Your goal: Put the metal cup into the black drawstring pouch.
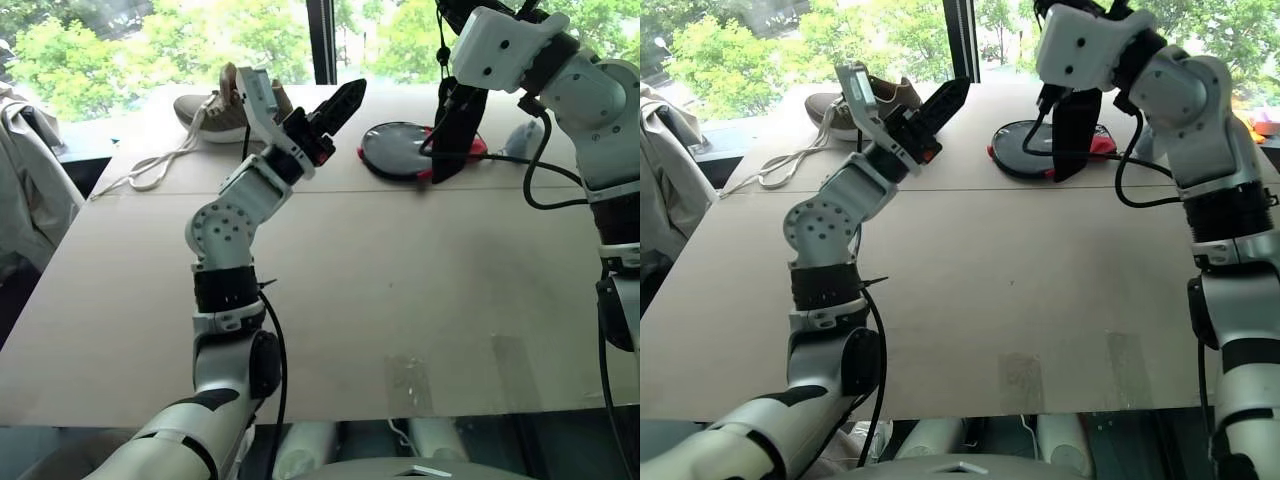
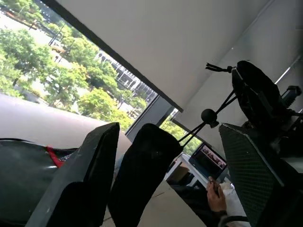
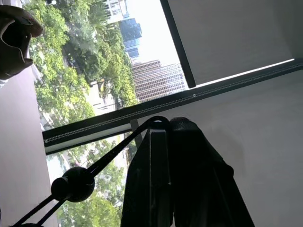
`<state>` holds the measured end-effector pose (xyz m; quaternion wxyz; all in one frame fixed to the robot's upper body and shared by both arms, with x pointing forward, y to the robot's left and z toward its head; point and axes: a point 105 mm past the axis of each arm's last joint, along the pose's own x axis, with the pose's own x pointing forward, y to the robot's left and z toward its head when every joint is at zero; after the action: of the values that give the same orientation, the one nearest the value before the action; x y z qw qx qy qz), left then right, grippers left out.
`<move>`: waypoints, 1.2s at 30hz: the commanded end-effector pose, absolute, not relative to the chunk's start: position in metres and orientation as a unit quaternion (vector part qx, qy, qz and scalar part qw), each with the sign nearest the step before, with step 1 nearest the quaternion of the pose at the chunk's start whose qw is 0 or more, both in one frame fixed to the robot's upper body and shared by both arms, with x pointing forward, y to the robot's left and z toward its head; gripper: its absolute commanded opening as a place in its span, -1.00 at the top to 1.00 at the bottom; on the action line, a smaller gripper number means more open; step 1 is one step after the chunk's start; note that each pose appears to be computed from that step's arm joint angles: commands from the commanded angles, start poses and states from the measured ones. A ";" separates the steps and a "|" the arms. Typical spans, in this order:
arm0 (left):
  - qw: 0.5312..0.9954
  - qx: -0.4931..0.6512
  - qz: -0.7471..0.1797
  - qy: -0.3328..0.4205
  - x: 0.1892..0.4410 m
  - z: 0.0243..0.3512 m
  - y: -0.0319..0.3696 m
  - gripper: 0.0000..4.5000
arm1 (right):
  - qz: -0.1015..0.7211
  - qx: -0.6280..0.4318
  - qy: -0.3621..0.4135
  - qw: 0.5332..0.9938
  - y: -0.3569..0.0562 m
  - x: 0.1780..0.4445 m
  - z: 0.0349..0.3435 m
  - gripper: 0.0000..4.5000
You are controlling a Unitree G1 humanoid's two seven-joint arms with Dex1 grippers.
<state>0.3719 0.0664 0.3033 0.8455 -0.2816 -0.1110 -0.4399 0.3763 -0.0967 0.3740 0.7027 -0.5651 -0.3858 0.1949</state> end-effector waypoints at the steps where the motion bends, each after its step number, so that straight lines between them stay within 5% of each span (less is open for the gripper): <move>1: 0.841 -0.183 -0.482 -0.163 0.366 0.323 0.044 -0.56 | 0.178 -0.556 -0.422 0.693 -0.097 0.366 0.395 1.00; 16: 0.830 -0.102 -0.511 -0.196 0.377 0.333 0.021 -0.56 | 0.206 -0.534 -0.421 0.704 -0.086 0.362 0.383 1.00; 19: 0.827 -0.109 -0.516 -0.197 0.376 0.333 0.020 -0.20 | 0.207 -0.530 -0.422 0.706 -0.085 0.361 0.383 1.00; 25: 0.829 -0.103 -0.519 -0.182 0.378 0.323 0.014 0.98 | 0.205 -0.527 -0.424 0.708 -0.083 0.359 0.384 1.00; 36: 0.833 -0.121 -0.505 -0.192 0.384 0.326 0.019 0.98 | 0.206 -0.519 -0.422 0.714 -0.084 0.357 0.385 1.00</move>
<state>0.3900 0.0146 0.3010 0.8439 -0.1128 -0.1509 -0.5023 0.3684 -0.0804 0.3671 0.7172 -0.5314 -0.3923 0.2223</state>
